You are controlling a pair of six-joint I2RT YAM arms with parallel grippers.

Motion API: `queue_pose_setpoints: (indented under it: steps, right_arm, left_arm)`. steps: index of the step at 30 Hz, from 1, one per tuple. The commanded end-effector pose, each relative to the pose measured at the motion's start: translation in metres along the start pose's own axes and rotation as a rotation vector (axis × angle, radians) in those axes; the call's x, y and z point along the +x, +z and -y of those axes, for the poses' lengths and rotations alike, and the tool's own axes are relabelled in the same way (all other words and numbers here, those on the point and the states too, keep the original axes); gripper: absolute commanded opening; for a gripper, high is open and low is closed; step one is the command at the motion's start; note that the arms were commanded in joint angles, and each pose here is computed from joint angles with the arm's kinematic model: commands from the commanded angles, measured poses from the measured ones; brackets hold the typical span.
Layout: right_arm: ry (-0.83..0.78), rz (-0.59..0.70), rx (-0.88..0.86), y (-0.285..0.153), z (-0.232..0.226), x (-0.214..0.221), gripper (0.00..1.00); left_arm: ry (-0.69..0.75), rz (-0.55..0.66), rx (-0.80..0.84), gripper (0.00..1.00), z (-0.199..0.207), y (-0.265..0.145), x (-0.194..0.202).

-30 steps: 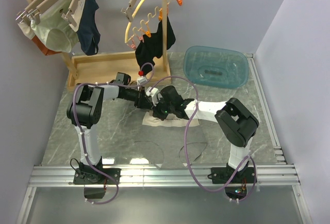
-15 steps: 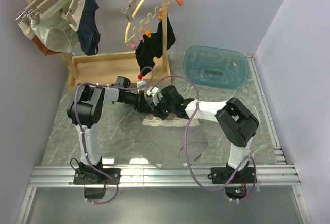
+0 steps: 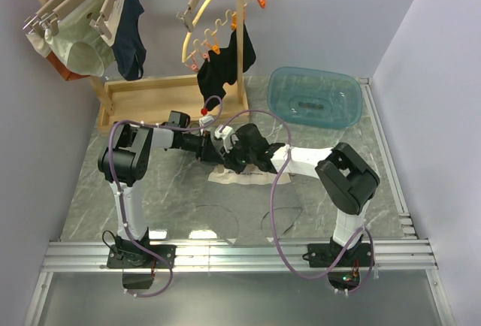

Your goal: Clip the underwear to the hanger

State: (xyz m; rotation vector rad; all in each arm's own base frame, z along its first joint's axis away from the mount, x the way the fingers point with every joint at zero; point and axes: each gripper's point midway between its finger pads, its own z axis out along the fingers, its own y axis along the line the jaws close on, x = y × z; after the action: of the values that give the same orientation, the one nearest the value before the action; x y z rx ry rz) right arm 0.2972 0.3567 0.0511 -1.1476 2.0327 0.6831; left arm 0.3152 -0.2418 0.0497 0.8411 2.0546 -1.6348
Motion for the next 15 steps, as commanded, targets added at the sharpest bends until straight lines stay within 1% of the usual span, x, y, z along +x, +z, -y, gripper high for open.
queue_pose_setpoints:
  steps: [1,15]
  right_arm:
    - [-0.032,0.096,0.034,-0.0152,0.0074,-0.0304,0.0]
    - [-0.021,0.102,0.064,-0.0217,0.0155,-0.0281,0.0]
  left_arm:
    - [0.045,0.015,-0.046,0.01,-0.0012,-0.0041,-0.0129]
    - [0.024,0.012,-0.051,0.0,-0.005,-0.0031,-0.0122]
